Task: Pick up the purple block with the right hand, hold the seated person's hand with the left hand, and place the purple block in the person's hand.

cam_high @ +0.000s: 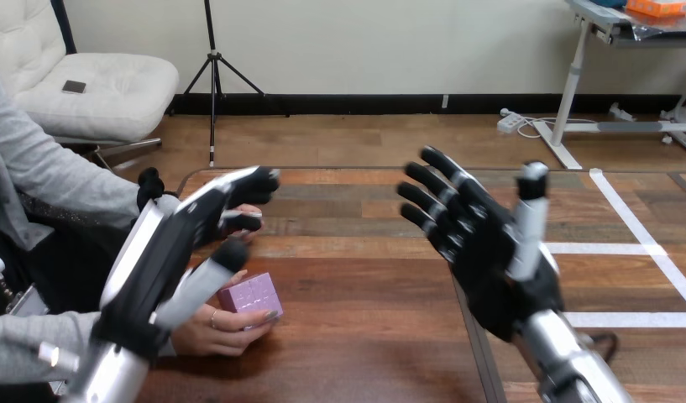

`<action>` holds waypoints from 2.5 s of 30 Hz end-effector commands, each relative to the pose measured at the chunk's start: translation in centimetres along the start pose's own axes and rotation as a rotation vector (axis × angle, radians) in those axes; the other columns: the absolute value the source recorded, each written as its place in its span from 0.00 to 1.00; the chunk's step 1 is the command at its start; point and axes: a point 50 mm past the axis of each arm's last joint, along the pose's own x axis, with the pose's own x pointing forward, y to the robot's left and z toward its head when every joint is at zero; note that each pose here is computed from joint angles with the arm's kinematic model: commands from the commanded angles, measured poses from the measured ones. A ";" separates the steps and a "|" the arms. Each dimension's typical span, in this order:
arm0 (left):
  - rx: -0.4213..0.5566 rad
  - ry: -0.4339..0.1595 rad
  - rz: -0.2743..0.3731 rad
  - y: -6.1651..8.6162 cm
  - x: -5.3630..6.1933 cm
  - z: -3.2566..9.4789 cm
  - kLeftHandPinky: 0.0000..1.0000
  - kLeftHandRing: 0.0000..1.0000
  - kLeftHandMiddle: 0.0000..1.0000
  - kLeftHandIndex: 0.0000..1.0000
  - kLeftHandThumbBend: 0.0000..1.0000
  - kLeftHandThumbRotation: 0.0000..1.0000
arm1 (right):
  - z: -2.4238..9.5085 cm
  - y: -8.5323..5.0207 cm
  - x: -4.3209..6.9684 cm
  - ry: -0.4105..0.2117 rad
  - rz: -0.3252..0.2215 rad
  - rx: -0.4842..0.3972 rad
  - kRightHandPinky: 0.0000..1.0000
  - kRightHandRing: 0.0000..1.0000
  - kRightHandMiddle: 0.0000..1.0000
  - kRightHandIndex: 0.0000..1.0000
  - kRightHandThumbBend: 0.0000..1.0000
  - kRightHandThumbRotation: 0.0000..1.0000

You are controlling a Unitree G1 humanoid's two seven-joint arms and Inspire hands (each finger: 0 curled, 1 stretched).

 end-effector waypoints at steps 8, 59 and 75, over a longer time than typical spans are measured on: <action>-0.234 -0.034 0.200 -2.7 -2.6 0.3 0.81 0.86 0.82 0.78 0.73 1.00 | 0.2 0.3 -3.0 -0.060 -0.016 0.033 0.89 0.88 0.90 0.90 1.00 1.00; -0.390 0.058 0.245 -5.4 -4.4 0.5 0.91 0.88 0.87 0.88 0.62 1.00 | -1.4 0.9 -6.7 -0.104 -0.074 -0.048 0.86 0.90 0.90 0.89 0.96 1.00; -0.392 0.074 0.241 -5.4 -4.4 0.5 0.92 0.88 0.88 0.87 0.61 1.00 | -1.3 0.9 -6.4 -0.108 -0.074 -0.041 0.85 0.89 0.89 0.88 0.93 1.00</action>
